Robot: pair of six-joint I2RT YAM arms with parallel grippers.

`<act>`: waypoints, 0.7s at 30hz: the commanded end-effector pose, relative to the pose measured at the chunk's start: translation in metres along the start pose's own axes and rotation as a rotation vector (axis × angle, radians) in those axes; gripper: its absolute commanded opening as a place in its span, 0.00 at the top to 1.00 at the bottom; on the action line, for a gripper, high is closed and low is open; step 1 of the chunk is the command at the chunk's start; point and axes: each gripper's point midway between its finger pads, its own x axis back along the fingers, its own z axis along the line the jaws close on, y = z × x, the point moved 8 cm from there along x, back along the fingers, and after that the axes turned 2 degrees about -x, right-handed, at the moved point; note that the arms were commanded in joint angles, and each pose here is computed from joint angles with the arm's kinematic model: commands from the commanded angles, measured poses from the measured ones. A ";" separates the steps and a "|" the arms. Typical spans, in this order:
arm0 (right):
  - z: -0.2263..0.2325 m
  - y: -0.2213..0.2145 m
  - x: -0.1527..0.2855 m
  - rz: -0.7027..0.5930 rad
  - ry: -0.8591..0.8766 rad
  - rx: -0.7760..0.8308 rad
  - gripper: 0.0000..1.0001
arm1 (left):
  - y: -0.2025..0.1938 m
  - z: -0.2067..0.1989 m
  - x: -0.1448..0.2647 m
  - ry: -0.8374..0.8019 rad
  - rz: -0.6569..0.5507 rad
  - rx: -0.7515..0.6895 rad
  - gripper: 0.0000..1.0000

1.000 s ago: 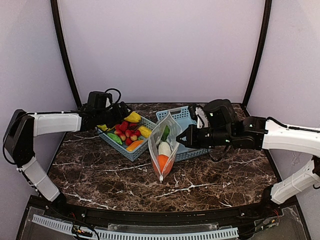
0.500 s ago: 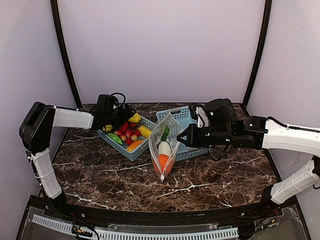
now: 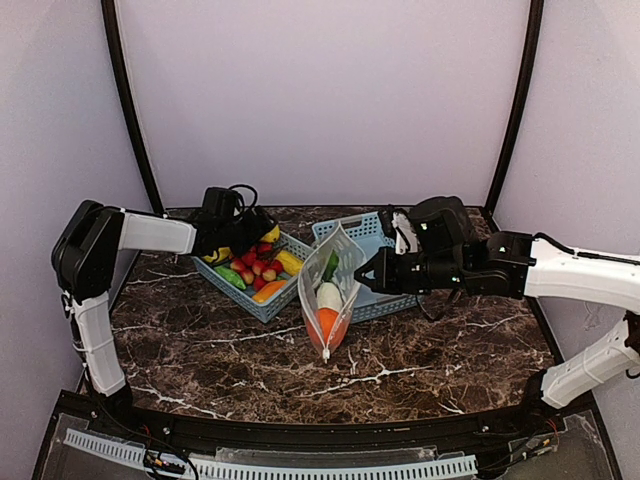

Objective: Place the food in the zip-top bag and seal the zipper
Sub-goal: Pick up the fake fruit from the bin.

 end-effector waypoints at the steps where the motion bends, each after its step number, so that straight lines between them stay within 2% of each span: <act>1: 0.005 0.012 0.003 -0.041 0.016 0.002 1.00 | 0.000 0.008 -0.005 0.043 0.014 0.004 0.12; 11: 0.004 0.013 0.004 -0.047 0.013 0.000 1.00 | -0.003 0.012 -0.007 0.051 0.016 0.009 0.30; 21: 0.003 0.012 0.006 -0.048 0.016 -0.003 1.00 | 0.001 0.005 0.001 0.004 0.000 0.009 0.40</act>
